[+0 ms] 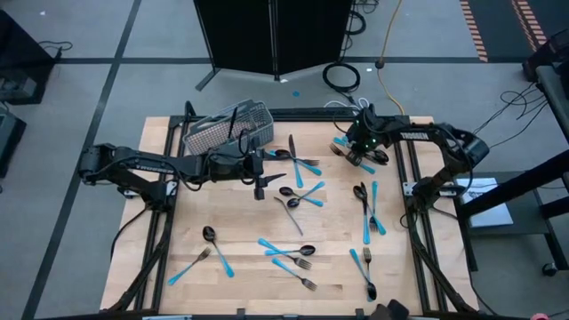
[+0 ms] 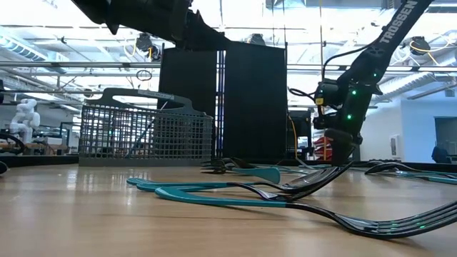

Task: Sort silverware
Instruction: Put the blue knife into the silverware rack

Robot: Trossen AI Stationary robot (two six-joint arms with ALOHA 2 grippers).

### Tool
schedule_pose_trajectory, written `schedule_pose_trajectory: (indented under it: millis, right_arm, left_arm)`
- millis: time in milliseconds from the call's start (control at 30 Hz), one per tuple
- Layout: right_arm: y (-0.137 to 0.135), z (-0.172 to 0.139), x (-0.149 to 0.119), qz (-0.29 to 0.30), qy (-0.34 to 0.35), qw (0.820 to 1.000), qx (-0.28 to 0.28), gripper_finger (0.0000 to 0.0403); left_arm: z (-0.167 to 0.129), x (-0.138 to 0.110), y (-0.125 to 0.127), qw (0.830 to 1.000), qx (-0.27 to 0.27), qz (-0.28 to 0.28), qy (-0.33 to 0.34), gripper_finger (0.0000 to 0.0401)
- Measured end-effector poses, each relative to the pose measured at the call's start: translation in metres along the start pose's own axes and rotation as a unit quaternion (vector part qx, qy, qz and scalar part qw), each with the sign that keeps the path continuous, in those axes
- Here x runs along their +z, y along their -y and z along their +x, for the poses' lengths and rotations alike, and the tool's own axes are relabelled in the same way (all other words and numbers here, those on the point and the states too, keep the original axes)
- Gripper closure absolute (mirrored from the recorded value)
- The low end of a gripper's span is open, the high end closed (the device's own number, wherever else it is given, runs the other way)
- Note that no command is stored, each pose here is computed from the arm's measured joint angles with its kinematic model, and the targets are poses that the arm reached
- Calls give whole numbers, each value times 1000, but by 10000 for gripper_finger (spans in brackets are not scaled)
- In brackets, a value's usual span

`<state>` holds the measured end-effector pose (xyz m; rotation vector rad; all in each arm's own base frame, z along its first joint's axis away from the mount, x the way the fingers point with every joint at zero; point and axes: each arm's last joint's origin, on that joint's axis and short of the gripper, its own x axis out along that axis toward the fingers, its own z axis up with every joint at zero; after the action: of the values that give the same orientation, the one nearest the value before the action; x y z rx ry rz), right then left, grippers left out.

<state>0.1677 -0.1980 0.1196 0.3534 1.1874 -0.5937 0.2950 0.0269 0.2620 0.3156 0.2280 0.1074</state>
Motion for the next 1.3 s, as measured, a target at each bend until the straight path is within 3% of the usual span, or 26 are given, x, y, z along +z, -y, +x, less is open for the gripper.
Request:
schedule_pose_trajectory:
  millis: [167, 500, 1000, 1300]
  right_arm:
    - [0, -10, 2, -3, 23, 1000, -8, 394]
    - [1, -11, 5, 15, 42, 999, -4, 394]
    - [-2, -14, 24, 33, 143, 988, 51, 396]
    - [-23, -27, 37, -15, 191, 979, 75, 396]
  left_arm:
    - [0, 0, 0, 1000, 0, 0, 0, 194]
    - [0, 0, 0, 1000, 0, 0, -1, 194]
    - [0, 0, 0, 1000, -1, 1, -2, 194]
    - [0, 0, 0, 1000, -1, -15, -3, 194]
